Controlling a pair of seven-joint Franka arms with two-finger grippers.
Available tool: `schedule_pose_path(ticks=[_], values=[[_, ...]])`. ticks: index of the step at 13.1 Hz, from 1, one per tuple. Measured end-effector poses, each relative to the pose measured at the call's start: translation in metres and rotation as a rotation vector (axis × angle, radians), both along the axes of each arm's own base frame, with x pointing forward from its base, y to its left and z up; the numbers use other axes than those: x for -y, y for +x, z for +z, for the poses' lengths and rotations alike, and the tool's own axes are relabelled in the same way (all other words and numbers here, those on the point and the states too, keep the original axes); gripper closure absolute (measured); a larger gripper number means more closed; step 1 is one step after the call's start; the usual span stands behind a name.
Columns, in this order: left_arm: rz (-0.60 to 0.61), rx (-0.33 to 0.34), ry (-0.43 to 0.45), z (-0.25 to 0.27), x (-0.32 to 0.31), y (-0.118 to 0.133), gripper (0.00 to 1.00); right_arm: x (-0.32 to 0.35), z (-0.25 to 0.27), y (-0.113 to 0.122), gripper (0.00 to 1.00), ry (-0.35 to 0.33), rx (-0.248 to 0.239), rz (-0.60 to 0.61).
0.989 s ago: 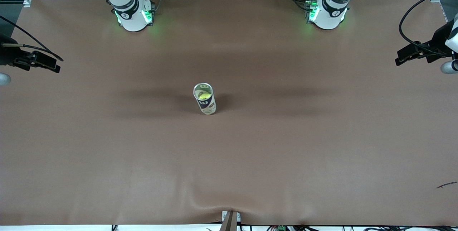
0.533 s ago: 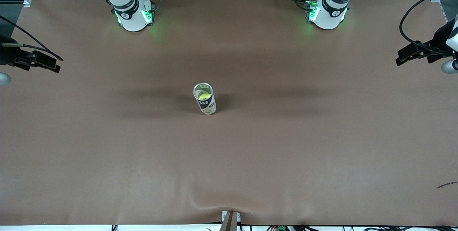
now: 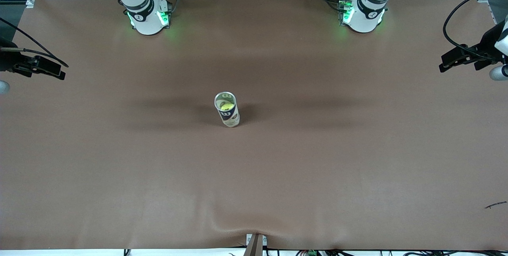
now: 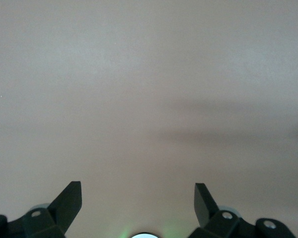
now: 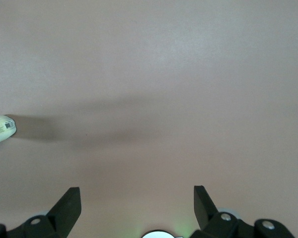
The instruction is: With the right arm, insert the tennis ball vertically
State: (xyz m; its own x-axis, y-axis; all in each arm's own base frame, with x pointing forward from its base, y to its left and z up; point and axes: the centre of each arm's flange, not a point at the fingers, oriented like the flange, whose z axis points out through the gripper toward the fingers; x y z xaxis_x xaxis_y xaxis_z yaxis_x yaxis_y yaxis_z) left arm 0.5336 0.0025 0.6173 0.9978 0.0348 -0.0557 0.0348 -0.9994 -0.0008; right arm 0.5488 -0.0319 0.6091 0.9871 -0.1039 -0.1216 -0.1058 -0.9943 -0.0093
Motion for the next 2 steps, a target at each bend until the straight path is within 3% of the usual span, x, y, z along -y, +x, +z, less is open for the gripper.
schedule_pose_path(ticks=[2], values=[[-0.012,0.0,-0.001,0.0,0.0,0.0,0.0,-0.0001,0.0023,-0.0017,0.0,0.0,-0.002,0.0]])
